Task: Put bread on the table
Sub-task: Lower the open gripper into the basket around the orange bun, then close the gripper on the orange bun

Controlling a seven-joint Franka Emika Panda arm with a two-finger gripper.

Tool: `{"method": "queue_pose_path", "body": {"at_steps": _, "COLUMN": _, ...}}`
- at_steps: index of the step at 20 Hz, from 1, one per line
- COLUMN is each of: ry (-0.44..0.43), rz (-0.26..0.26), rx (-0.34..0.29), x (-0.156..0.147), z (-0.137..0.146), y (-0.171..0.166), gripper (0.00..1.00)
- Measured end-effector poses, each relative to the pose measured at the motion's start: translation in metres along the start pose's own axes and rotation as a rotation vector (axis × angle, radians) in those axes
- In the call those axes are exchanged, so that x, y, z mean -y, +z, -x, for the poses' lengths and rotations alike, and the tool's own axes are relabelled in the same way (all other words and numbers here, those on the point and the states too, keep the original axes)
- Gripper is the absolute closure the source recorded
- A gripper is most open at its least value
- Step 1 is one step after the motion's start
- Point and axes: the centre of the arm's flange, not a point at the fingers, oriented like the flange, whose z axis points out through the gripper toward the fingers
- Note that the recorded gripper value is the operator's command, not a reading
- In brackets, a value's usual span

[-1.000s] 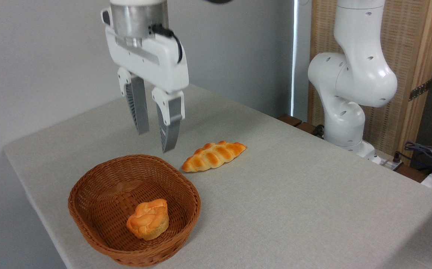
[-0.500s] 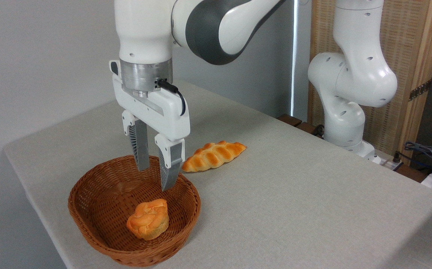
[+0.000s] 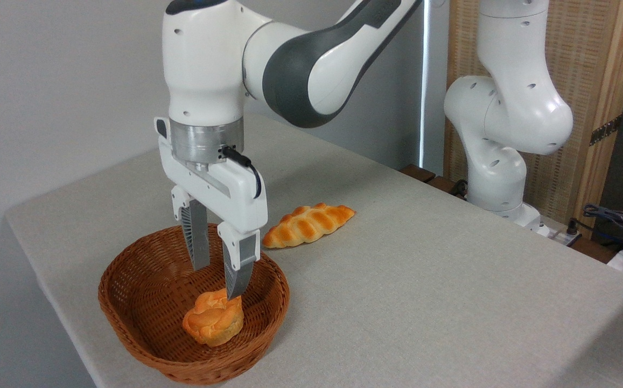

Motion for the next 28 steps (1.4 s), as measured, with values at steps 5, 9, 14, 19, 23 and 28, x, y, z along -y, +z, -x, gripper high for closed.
{"method": "queue_pose_path", "body": {"at_steps": 5, "ry": -0.001, "rz": 0.004, "rx": 0.005, "x": 0.001, "z": -0.001, "y": 0.007, "gripper": 0.0}}
{"method": "queue_pose_path", "body": {"at_steps": 9, "ry": -0.001, "rz": 0.01, "rx": 0.013, "x": 0.001, "z": -0.001, "y": 0.014, "gripper": 0.0}}
{"method": "queue_pose_path", "body": {"at_steps": 14, "ry": 0.0, "rz": 0.009, "rx": 0.013, "x": 0.002, "z": -0.003, "y": 0.022, "gripper": 0.0}}
{"method": "queue_pose_path", "body": {"at_steps": 19, "ry": 0.0, "rz": 0.01, "rx": 0.014, "x": 0.002, "z": -0.003, "y": 0.022, "gripper": 0.0}}
{"method": "queue_pose_path", "body": {"at_steps": 23, "ry": 0.023, "rz": -0.009, "rx": 0.036, "x": 0.002, "z": -0.001, "y": 0.025, "gripper": 0.0}}
{"method": "queue_pose_path", "body": {"at_steps": 28, "ry": 0.036, "rz": -0.015, "rx": 0.049, "x": 0.001, "z": -0.002, "y": 0.033, "gripper": 0.0}}
